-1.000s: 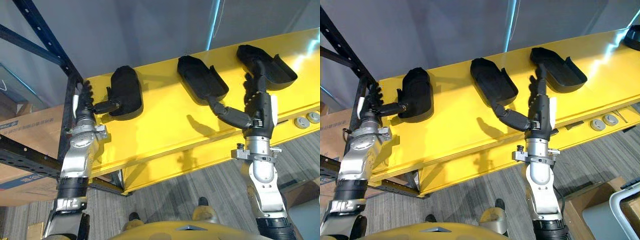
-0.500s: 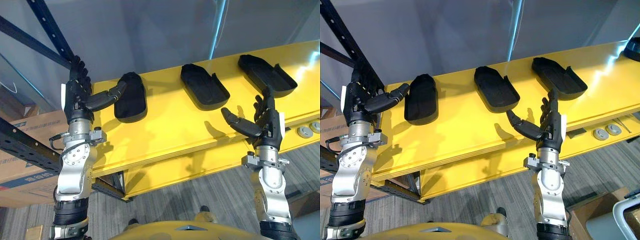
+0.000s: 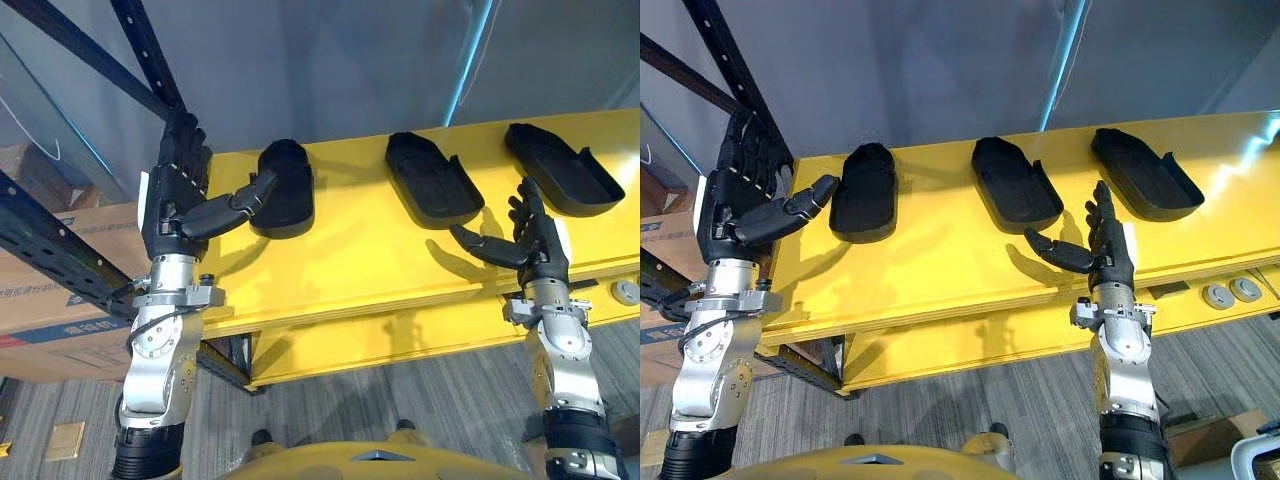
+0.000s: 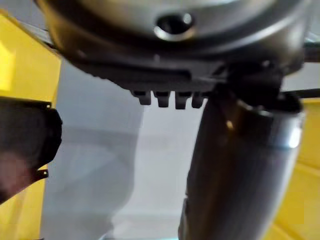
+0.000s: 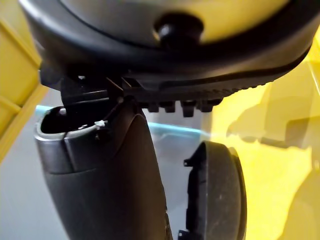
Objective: Walk over and take three plastic housings, then place them on the shelf
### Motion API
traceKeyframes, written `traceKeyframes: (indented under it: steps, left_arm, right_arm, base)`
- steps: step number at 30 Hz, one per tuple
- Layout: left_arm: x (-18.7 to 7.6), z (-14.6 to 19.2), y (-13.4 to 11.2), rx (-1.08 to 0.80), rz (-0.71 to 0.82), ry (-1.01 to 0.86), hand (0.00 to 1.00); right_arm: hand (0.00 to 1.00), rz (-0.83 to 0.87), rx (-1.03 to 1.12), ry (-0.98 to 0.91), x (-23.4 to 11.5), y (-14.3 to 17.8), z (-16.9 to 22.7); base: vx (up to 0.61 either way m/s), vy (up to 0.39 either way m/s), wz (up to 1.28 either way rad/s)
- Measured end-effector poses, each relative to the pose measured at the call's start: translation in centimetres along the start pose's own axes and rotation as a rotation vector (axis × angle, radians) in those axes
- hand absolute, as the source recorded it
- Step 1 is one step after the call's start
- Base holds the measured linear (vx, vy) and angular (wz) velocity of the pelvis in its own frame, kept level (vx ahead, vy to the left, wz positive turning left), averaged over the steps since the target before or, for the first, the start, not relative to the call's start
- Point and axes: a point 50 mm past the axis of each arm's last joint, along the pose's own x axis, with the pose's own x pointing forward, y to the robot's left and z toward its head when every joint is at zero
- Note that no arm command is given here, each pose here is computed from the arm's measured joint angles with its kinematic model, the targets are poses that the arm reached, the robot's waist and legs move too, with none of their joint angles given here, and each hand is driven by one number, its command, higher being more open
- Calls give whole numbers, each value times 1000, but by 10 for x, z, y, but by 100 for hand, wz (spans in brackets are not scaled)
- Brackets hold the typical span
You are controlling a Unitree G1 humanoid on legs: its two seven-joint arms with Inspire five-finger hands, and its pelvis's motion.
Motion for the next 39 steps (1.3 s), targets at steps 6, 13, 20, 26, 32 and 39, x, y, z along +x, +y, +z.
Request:
traceKeyframes:
  steps: [6, 13, 20, 26, 32, 39]
  left_arm:
    - [-10, -8, 2, -17, 14, 44, 100]
    - [-13, -11, 0, -30, 10, 62, 100]
    - [-15, -14, 1, -44, 17, 80, 100]
    - [-17, -22, 5, -45, 34, 114, 100]
    - [-17, -22, 4, -82, 21, 114, 100]
    - [-17, -22, 3, -83, 5, 114, 100]
  right_arm:
    - [100, 17, -1, 32, 6, -3, -7]
    - [100, 23, -9, 55, 16, -9, -9]
    - [100, 24, -6, 56, 23, -14, -7]
    - [100, 28, -11, 91, 21, -17, -14]
    - [100, 57, -16, 104, 21, -18, -15]
    - [100, 100, -14, 105, 21, -15, -16]
  base:
    - [0, 1, 1]
    - [3, 6, 9]
    - [0, 0, 0]
    - [-1, 1, 1]
    - [-1, 3, 4]
    - [0, 0, 0]
